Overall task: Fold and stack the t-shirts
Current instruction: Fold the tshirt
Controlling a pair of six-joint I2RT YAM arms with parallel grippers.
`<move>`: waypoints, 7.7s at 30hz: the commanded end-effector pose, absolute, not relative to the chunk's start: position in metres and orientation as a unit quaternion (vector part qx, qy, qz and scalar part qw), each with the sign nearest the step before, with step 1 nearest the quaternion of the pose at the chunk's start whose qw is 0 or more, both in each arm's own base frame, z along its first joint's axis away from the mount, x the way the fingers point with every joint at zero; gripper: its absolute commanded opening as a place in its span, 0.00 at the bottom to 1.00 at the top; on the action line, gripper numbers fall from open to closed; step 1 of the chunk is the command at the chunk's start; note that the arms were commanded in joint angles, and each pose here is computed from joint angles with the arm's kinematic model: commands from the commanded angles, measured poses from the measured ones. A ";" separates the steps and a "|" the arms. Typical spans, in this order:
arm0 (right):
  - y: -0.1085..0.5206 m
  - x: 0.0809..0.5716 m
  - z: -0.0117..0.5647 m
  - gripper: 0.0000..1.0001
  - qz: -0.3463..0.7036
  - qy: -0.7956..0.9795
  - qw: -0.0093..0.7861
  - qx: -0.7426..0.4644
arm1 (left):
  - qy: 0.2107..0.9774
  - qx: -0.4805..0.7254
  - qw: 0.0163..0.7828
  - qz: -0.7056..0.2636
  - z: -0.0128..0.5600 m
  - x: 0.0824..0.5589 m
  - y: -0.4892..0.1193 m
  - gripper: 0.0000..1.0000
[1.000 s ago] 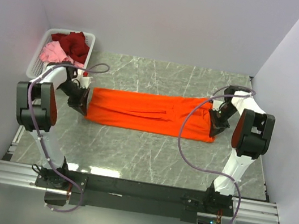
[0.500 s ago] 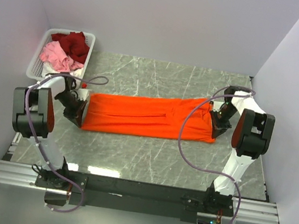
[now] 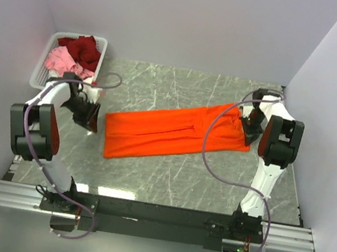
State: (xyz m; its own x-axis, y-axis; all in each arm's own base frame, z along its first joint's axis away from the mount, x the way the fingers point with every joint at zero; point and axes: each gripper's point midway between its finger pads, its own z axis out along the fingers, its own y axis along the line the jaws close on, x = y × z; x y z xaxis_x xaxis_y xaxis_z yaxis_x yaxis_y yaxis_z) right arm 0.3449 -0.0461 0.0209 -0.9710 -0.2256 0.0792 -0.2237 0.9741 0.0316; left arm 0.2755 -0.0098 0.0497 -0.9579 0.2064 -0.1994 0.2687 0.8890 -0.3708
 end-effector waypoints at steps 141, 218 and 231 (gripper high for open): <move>0.099 0.500 0.146 0.00 -0.110 -0.936 -0.268 0.199 | 0.651 0.571 0.330 -0.376 0.163 0.284 -0.409 0.40; 0.179 0.131 0.099 0.81 -0.183 -0.612 -0.336 0.692 | 0.537 0.702 0.362 -0.295 0.093 0.144 -0.246 0.87; 0.188 0.103 0.024 0.61 -0.139 -0.576 -0.292 0.751 | 0.489 0.767 0.330 -0.253 0.055 0.115 -0.264 0.54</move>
State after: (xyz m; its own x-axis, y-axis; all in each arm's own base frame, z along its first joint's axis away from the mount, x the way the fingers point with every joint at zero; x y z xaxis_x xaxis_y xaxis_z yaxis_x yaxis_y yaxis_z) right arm 0.0883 0.1766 0.0193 0.2591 -0.8019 -0.5383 -0.9639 -0.1789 -0.1974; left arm 0.1072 -0.2587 0.0568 0.3464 0.5792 -0.7380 0.9325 -0.2983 0.2036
